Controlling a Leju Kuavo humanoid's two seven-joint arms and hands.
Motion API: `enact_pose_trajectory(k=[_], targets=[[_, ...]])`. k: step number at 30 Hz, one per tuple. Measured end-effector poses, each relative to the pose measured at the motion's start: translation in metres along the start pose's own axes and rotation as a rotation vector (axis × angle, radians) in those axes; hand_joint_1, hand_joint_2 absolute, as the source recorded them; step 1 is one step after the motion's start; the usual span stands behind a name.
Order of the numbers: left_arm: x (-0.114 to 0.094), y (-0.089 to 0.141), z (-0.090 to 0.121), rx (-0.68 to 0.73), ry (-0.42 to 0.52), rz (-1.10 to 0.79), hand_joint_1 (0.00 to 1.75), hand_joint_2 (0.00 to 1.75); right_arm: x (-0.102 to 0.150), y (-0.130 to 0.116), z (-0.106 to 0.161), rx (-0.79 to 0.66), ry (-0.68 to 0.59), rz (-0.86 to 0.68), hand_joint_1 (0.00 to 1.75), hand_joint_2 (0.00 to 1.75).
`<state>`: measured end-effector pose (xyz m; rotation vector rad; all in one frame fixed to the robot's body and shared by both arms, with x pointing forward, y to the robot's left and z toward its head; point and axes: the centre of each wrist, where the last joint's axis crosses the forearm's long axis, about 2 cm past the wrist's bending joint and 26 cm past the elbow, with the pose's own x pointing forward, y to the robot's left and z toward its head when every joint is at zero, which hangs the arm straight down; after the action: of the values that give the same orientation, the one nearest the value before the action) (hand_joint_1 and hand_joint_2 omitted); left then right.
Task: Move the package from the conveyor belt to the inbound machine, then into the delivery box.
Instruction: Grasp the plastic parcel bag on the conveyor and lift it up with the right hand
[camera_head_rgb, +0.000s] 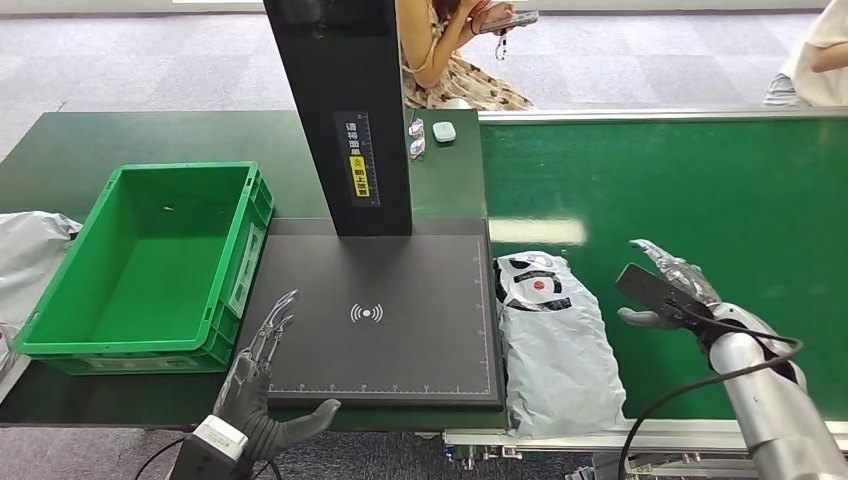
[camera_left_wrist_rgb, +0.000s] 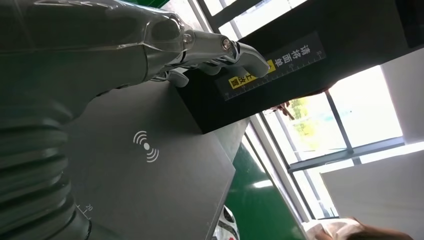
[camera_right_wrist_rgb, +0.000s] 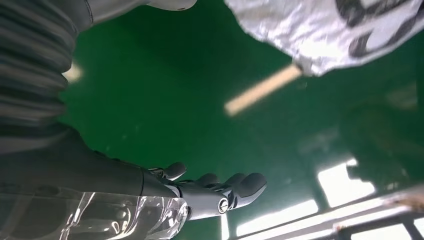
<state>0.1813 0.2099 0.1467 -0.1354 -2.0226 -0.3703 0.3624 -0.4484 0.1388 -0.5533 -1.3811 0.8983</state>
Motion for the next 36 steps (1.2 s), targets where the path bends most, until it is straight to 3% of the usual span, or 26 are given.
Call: enact_pose_trajectory(k=[7,14,29,30,33,34,36], targets=[[0.000,0.001,0.000,0.001,0.002,0.006,0.00,1.75,0.005,0.015,-0.017,0.229,0.007,-0.069,0.00,1.75],[-0.002,0.001,-0.005,-0.015,0.004,0.016,0.00,1.75,0.003,0.037,-0.014,0.382,0.030,-0.120,0.00,1.75],[-0.010,0.002,-0.013,-0.045,0.017,0.033,0.00,1.75,0.000,0.075,0.002,0.516,0.067,-0.125,0.00,1.75],[-0.011,0.002,-0.013,-0.047,0.019,0.034,0.00,1.75,0.000,0.076,0.003,0.521,0.069,-0.122,0.21,1.75],[-0.012,0.002,-0.014,-0.053,0.024,0.037,0.00,1.75,-0.001,0.080,0.005,0.527,0.072,-0.105,1.52,1.75],[-0.012,0.002,-0.014,-0.054,0.024,0.039,0.00,1.75,-0.001,0.082,0.006,0.527,0.075,-0.098,1.75,1.75],[-0.013,0.002,-0.015,-0.055,0.024,0.043,0.00,1.75,-0.001,0.085,0.008,0.521,0.081,-0.083,1.75,1.75]])
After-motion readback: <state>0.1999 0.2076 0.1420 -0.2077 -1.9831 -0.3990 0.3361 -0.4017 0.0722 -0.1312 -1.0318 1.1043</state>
